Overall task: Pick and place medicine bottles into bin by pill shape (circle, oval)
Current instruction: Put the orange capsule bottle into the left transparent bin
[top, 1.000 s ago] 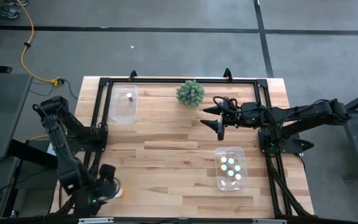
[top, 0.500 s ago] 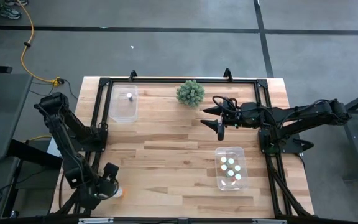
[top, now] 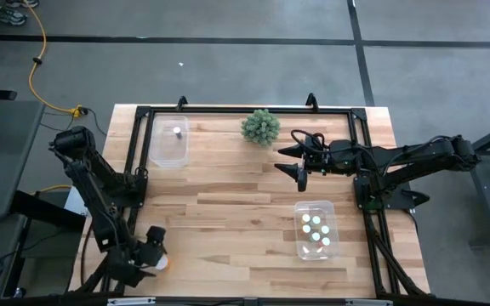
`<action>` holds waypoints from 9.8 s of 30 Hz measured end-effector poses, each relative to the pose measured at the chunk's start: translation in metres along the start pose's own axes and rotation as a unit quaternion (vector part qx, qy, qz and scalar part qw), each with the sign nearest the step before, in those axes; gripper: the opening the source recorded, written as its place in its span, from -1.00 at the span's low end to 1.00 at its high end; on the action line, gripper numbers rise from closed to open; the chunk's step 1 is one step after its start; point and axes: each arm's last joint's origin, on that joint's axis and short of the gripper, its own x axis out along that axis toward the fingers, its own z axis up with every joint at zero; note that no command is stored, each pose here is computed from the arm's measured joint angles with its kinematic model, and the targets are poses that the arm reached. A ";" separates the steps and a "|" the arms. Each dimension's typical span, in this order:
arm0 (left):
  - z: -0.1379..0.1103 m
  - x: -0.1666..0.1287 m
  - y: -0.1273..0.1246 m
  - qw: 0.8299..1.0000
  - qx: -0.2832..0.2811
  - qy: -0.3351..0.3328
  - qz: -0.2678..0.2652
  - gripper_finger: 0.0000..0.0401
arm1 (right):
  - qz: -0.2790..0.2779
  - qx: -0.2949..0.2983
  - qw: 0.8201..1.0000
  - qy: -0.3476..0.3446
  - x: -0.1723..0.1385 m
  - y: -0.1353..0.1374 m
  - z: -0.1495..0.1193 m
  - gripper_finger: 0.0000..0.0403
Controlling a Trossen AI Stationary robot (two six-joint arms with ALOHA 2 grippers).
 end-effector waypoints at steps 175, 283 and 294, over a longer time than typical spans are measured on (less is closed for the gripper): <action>0.191 -0.129 0.220 0.839 -0.187 -0.500 0.106 -0.02 | 0.047 -0.002 0.987 -0.152 -0.005 0.009 0.030 0.25; 0.006 -0.109 0.378 0.943 -0.114 0.267 0.162 -0.01 | 0.018 0.003 0.994 -0.109 -0.002 0.005 0.021 0.25; 0.006 -0.108 0.380 0.940 -0.124 0.264 0.175 0.09 | 0.005 0.001 0.994 -0.107 -0.002 0.004 0.020 0.25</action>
